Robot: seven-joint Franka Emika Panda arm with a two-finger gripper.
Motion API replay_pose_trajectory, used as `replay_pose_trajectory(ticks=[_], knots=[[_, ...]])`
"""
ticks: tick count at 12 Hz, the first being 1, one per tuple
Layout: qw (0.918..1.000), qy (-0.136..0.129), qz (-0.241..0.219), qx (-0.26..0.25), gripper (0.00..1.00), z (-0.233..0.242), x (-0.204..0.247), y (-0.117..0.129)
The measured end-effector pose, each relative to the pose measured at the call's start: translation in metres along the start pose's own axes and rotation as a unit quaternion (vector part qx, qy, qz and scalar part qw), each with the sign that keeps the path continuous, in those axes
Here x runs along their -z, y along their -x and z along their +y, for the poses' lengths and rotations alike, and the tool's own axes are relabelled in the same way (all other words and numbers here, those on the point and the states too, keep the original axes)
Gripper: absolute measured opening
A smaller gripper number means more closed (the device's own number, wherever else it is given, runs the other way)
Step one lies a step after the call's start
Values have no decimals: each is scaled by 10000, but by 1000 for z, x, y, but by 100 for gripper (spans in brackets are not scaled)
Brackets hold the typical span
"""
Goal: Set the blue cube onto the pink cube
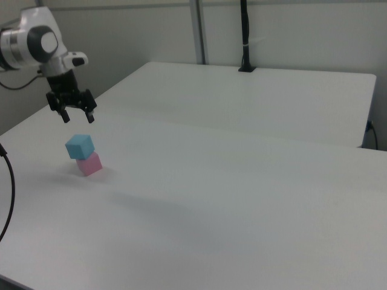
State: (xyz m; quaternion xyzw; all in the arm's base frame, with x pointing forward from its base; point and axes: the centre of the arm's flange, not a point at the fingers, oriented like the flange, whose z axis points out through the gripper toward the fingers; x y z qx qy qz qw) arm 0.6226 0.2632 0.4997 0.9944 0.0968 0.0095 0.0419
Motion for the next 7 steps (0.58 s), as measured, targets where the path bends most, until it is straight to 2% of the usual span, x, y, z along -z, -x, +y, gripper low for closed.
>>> replay_pose_trajectory(ticks=[3,5,7], knots=[[9993,61,-256,-259,100,80,53,35],[9979,50,-282,-579,100,162,70,58],[9953,41,-301,-916,100,217,72,74]])
